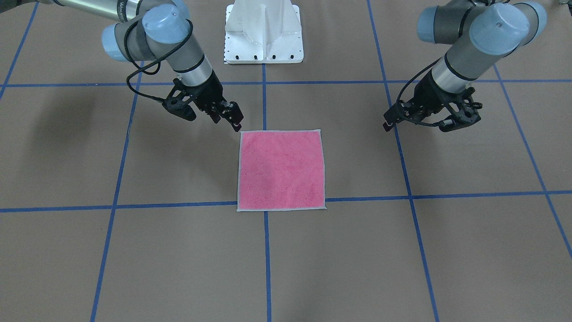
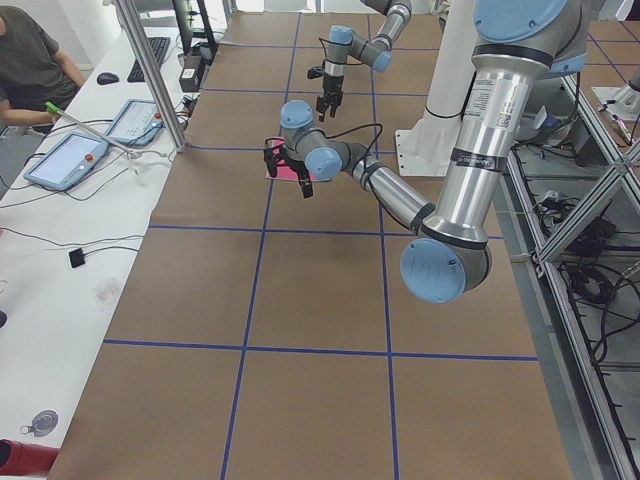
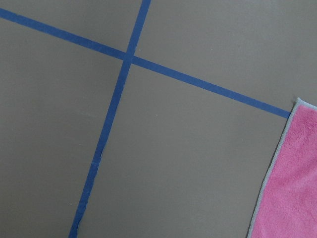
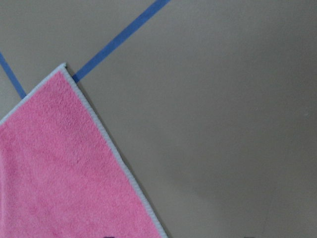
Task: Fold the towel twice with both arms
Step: 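Move the right gripper to the towel corner nearest the robot, then lower the right gripper and pinch the near towel corner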
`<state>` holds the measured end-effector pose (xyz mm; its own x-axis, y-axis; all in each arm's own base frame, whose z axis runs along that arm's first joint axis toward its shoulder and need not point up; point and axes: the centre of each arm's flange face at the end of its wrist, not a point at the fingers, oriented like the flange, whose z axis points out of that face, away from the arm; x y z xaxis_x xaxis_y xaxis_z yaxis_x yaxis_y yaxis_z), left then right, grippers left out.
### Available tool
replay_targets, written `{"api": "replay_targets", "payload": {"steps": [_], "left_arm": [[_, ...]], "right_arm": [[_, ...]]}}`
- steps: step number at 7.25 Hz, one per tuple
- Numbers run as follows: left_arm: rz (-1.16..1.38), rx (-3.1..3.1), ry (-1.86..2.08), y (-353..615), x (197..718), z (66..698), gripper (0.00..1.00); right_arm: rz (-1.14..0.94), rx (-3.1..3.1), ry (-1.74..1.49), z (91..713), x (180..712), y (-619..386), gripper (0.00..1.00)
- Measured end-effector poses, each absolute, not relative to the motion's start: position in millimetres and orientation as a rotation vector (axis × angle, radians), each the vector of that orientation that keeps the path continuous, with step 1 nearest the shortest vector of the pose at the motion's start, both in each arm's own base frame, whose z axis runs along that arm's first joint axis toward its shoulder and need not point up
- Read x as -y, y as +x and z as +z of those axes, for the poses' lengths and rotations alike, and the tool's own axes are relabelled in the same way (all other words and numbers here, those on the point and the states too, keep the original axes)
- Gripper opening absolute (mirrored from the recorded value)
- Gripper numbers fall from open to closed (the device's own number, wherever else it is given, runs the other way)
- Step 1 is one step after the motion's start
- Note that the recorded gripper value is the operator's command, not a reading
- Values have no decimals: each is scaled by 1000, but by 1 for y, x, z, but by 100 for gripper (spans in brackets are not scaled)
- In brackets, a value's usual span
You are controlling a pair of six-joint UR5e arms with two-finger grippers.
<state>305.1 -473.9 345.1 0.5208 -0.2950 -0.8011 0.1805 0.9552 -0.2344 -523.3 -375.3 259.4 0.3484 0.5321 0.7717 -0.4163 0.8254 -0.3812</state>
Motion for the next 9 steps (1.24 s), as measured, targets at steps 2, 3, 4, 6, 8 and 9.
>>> {"api": "replay_targets", "payload": {"steps": [2, 3, 4, 6, 8, 9], "left_arm": [[-286, -982, -128, 305, 474, 346, 100], [-286, -982, -128, 305, 474, 346, 100], [-286, -982, -128, 305, 474, 346, 100], [-286, -983, -128, 305, 474, 345, 100], [-286, -983, -128, 305, 474, 345, 100], [-287, -982, -127, 305, 474, 345, 100]], "right_arm": [[574, 1030, -70, 258, 362, -551, 74], [542, 1016, -37, 263, 359, -560, 72], [521, 1001, -10, 268, 358, -566, 67], [508, 992, 8, 272, 357, -571, 59], [508, 998, 9, 266, 358, -575, 57], [508, 998, 9, 265, 359, -577, 57]]}}
